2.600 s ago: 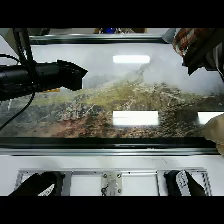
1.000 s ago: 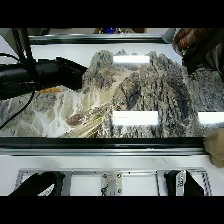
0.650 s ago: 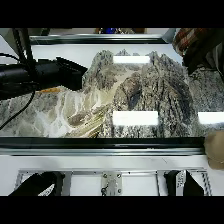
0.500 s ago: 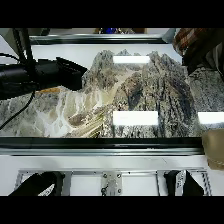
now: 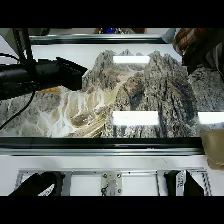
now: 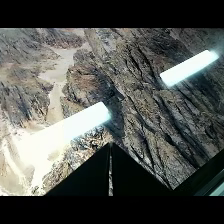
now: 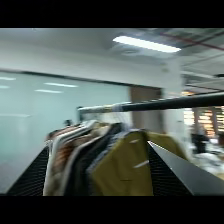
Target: Fold the clothes and pants, and hang the long-sleeved shirts on hangers.
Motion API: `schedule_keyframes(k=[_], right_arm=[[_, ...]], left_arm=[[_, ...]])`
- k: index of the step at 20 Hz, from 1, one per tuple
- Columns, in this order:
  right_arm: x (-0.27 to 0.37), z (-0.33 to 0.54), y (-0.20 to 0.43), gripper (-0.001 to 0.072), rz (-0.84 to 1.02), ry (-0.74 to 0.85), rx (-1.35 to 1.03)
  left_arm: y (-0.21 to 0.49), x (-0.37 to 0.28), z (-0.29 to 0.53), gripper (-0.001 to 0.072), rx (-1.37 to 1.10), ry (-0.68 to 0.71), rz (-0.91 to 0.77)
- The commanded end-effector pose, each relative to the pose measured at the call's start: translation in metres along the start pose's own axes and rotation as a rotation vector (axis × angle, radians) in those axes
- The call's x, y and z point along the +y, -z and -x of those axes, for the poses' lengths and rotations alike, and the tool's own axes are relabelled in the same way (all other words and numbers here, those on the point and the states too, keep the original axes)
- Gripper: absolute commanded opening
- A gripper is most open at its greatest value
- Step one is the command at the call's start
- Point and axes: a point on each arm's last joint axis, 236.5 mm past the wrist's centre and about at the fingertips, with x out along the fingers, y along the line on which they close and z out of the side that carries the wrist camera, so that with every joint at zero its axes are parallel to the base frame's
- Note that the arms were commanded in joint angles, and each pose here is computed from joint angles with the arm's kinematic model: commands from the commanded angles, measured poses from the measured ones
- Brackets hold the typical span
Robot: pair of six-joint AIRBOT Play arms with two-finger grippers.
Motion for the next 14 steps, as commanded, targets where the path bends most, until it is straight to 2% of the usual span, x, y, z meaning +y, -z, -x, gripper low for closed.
schedule_keyframes(k=[1, 3, 5, 12, 14], right_arm=[[0.098, 0.013, 0.059, 0.0658, -0.099, -0.451, 0.195], [0.131, 0.023, 0.095, 0.0658, -0.031, -0.553, 0.32], [0.183, 0.041, 0.117, 0.0658, 0.017, -0.721, 0.386], [0.383, 0.153, 0.161, 0.0658, -0.161, -1.325, 0.618], [0.421, 0.185, 0.167, 0.0658, -0.194, -1.449, 0.654]], left_arm=[[0.0, 0.0, 0.0, 0.0018, -0.001, 0.0, 0.002], [0.0, 0.0, 0.0, 0.0018, 0.001, 0.0, 0.002], [0.001, 0.001, -0.001, 0.0017, 0.002, -0.001, 0.003], [0.024, 0.011, -0.035, 0.0018, 0.109, -0.004, 0.025], [0.028, 0.013, -0.042, 0.0017, 0.127, -0.006, 0.031]])
